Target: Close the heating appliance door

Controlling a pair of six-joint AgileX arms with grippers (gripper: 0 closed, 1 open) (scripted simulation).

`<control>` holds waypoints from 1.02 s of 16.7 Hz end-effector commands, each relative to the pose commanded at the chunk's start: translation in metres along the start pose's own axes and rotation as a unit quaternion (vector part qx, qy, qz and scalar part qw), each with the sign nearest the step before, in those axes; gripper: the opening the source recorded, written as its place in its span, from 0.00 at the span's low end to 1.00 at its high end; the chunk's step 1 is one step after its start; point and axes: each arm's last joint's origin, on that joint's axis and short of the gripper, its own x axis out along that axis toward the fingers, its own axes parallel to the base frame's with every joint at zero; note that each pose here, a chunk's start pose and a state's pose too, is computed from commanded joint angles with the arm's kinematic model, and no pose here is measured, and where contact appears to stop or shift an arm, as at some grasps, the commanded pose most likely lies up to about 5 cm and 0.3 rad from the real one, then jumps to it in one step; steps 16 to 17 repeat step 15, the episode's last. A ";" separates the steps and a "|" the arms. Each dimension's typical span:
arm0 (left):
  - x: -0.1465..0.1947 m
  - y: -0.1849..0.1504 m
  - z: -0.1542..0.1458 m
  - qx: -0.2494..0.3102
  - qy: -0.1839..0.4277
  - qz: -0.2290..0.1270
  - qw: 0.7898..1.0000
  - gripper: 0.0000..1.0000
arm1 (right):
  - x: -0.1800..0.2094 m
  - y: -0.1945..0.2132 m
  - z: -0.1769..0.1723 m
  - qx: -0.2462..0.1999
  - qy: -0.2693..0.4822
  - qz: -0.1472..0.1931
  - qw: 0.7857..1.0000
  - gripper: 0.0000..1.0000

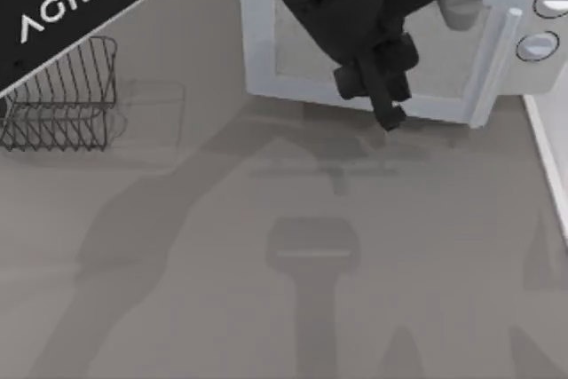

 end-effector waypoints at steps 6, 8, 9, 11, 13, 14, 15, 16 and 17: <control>0.018 -0.018 0.007 -0.001 0.031 -0.047 0.998 0.00 | 0.000 0.000 0.000 0.000 0.000 0.000 1.000 1.00; 0.030 -0.011 0.007 -0.016 0.042 -0.045 0.998 0.00 | 0.000 0.000 0.000 0.000 0.000 0.000 1.000 1.00; 0.034 -0.006 0.007 -0.023 0.042 -0.039 0.998 0.00 | 0.000 0.000 0.000 0.000 0.000 0.000 1.000 1.00; 0.033 0.005 0.008 -0.029 0.031 -0.018 0.999 0.00 | 0.000 0.000 0.000 0.000 0.000 0.000 1.000 1.00; 0.025 0.011 0.010 -0.027 0.015 0.005 1.000 0.00 | 0.000 0.000 0.000 0.000 0.000 0.000 1.000 1.00; 0.023 0.012 0.010 -0.026 0.011 0.009 1.000 0.00 | 0.000 0.000 0.000 0.000 0.000 0.000 1.000 1.00; 0.023 0.012 0.010 -0.026 0.011 0.009 1.000 0.00 | 0.000 0.000 0.000 0.000 0.000 0.000 1.000 1.00; 0.023 0.012 0.010 -0.026 0.011 0.009 1.000 0.00 | 0.000 0.000 0.000 0.000 0.000 0.000 1.000 1.00; 0.023 0.012 0.010 -0.026 0.011 0.009 1.000 0.00 | 0.000 0.000 0.000 0.000 0.000 0.000 1.000 1.00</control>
